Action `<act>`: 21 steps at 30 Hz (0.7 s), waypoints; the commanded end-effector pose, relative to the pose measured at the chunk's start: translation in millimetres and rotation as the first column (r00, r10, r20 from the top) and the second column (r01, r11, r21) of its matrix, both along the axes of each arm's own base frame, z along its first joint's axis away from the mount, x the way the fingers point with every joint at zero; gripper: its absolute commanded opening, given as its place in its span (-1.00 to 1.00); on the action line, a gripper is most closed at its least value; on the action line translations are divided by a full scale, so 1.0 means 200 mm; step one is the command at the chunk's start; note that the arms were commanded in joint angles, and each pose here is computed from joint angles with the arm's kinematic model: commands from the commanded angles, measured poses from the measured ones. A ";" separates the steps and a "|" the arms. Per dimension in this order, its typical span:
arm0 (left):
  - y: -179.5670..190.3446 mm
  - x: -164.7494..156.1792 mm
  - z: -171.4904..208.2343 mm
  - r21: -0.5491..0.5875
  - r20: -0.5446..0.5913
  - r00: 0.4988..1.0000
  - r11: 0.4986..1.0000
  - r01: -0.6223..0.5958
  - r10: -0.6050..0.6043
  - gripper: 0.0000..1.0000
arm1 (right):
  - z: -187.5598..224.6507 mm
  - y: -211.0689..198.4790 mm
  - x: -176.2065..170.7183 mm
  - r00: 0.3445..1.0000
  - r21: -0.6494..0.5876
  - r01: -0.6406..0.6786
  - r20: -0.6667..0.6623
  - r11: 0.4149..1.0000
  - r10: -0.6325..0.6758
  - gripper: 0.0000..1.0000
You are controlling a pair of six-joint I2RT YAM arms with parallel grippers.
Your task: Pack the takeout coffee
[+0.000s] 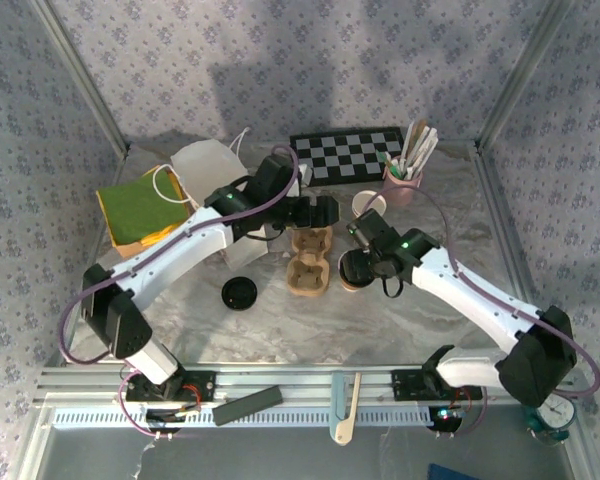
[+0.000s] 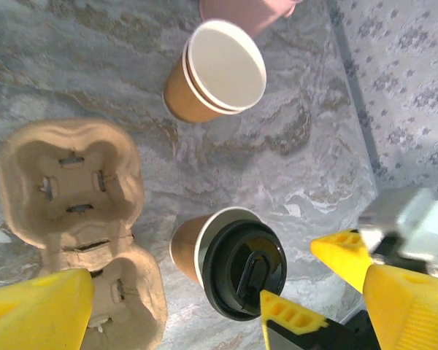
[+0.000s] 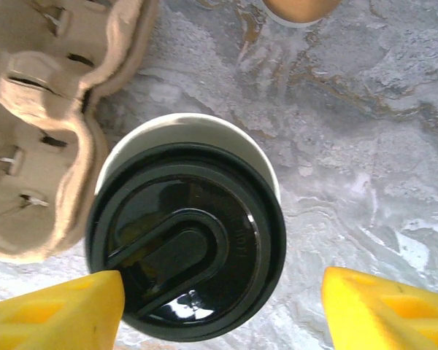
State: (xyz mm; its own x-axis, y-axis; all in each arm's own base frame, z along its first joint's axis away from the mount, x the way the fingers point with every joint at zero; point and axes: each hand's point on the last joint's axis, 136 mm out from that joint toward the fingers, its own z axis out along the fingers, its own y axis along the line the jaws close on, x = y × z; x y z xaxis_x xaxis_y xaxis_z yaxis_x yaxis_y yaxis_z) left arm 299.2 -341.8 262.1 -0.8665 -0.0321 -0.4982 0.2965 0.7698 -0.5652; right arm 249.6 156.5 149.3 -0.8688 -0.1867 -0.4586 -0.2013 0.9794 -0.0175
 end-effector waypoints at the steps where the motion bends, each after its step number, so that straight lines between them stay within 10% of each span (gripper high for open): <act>1: 0.07 -0.01 0.01 0.039 0.012 0.999 0.999 -0.030 0.030 0.91 | 0.04 -0.03 0.03 1.000 -0.069 -0.006 0.022 0.998 0.008 0.52; 21: 0.08 -0.02 0.00 0.034 0.003 1.000 0.999 -0.028 0.028 0.94 | -0.04 0.07 0.02 0.999 -0.038 -0.039 -0.020 0.999 0.038 0.65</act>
State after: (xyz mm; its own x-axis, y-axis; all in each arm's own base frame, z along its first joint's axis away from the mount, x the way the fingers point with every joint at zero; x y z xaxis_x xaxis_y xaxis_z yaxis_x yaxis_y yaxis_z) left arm 296.2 -330.4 258.3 -0.8696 -0.0356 -0.4925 0.2742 0.7947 -0.5415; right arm 253.6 171.4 142.7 -0.8660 -0.2407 -0.4382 -0.2440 0.9685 -0.0498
